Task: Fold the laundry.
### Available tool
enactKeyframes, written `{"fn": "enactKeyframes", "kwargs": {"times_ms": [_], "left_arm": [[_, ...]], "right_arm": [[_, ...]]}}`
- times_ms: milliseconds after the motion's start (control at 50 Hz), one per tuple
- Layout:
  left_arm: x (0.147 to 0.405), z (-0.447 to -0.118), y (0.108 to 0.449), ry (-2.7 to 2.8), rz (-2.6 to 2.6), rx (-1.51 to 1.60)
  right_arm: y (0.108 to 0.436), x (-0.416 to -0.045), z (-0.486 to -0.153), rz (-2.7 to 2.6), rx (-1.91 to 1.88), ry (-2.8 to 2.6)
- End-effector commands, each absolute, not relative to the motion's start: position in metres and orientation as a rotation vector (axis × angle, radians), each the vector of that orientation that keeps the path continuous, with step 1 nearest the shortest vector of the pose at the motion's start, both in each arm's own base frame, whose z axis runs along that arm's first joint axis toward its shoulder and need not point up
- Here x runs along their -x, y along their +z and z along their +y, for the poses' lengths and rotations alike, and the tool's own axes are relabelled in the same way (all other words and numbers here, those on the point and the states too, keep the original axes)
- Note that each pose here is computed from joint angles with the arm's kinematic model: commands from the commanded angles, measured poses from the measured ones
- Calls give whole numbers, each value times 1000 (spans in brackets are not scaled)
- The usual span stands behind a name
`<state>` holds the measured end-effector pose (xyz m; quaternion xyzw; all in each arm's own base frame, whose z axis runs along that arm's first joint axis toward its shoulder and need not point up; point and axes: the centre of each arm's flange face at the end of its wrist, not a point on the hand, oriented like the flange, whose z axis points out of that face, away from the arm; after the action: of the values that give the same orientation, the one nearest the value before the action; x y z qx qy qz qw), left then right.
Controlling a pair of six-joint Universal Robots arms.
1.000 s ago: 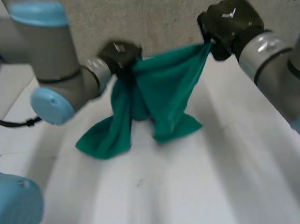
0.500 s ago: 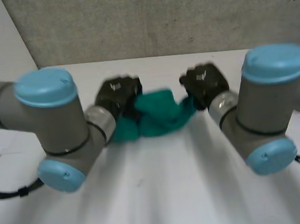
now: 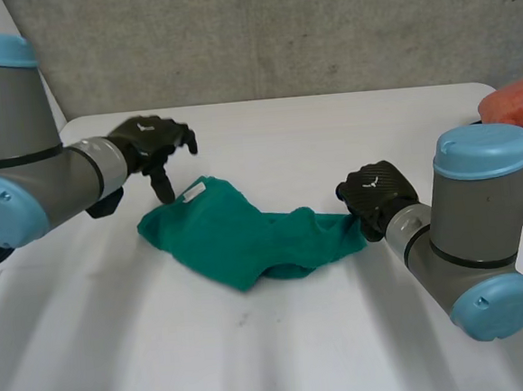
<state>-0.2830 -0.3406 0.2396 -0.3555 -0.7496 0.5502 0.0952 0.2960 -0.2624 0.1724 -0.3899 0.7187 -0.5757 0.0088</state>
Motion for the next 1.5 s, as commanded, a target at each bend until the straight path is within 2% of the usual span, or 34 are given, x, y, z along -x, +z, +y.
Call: {"fn": "enactKeyframes", "kwargs": {"times_ms": [20, 140, 280, 380, 560, 740, 860, 1040, 1220, 1360, 1500], "left_arm": [[303, -349, 193, 1494, -2193, 1325], [321, -347, 170, 1490, -2141, 1478], [328, -349, 152, 1530, -2143, 1544], [330, -350, 155, 1577, -2140, 1562], [331, -346, 180, 1652, -2126, 1537], [306, -336, 245, 1727, -2190, 1339], [287, -319, 281, 1738, -2218, 1204], [265, -293, 304, 1667, -2259, 1115], [252, -276, 321, 1645, -2210, 994], [251, -277, 315, 1638, -2200, 972], [269, -290, 276, 1617, -2146, 1131]], "right_arm": [[174, -298, -259, 2237, 1231, -1792], [173, -299, -256, 2237, 1262, -1780], [169, -299, -254, 2247, 1277, -1758], [168, -300, -255, 2246, 1281, -1756], [177, -298, -258, 2256, 1225, -1766], [213, -277, -270, 2349, 921, -1702], [221, -258, -276, 2525, 829, -1488], [200, -248, -282, 2660, 543, -1249], [165, -278, -281, 2616, 422, -1170], [150, -295, -284, 2624, 446, -1247], [162, -291, -284, 2634, 510, -1366]]}}
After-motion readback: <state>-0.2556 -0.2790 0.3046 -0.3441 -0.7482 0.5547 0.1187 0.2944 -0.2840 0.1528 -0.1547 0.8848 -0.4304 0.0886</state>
